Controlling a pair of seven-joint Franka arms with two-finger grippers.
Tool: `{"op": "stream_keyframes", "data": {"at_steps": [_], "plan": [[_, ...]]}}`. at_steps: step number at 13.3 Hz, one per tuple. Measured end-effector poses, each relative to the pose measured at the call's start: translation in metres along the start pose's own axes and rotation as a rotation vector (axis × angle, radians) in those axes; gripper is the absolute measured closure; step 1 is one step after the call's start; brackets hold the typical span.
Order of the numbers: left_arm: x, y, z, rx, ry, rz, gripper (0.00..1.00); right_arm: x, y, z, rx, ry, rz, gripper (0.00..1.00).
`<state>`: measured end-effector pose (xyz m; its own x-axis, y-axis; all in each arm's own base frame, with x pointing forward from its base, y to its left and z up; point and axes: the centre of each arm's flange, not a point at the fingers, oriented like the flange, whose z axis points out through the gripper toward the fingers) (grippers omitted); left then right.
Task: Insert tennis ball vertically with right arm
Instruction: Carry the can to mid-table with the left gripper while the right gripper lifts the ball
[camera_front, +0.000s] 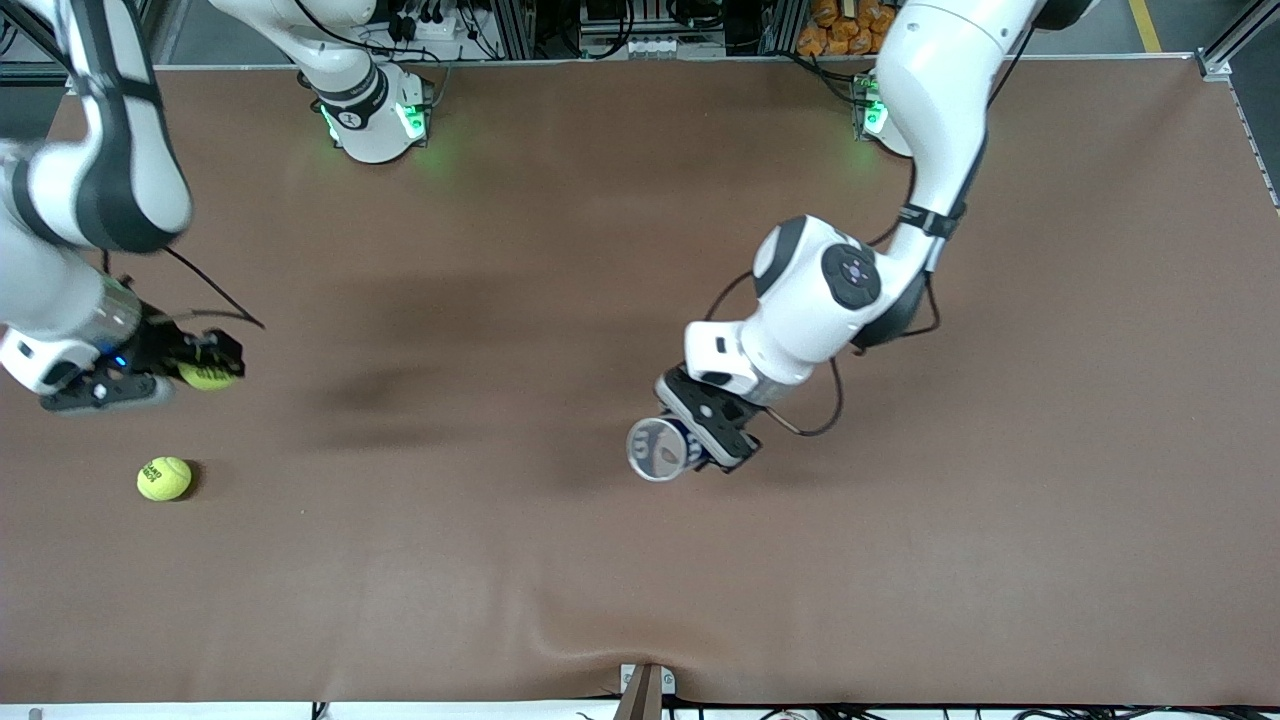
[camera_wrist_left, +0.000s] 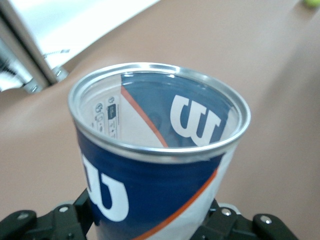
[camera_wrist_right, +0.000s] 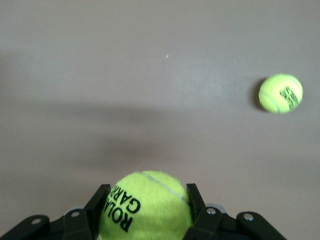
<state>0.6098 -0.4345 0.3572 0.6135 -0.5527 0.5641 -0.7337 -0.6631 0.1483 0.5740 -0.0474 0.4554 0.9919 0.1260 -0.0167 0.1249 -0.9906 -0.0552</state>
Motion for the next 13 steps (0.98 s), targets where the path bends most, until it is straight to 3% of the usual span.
{"op": "stream_keyframes", "data": {"at_steps": [3, 6, 10, 13], "plan": [[0.004, 0.052, 0.017, -0.017, 0.118, -0.041, 0.18, -0.017, -0.007, -0.068, 0.015, -0.046, 0.0, 0.33], [-0.018, 0.089, 0.06, 0.031, 0.218, -0.056, 0.18, -0.032, -0.01, -0.114, 0.018, -0.057, 0.002, 0.33], [-0.05, 0.149, 0.095, 0.071, 0.328, -0.1, 0.18, -0.034, -0.017, -0.127, 0.016, -0.06, 0.057, 0.33], [-0.062, 0.195, 0.102, 0.059, 0.381, -0.144, 0.18, -0.033, -0.018, -0.126, 0.016, -0.064, 0.062, 0.33]]}}
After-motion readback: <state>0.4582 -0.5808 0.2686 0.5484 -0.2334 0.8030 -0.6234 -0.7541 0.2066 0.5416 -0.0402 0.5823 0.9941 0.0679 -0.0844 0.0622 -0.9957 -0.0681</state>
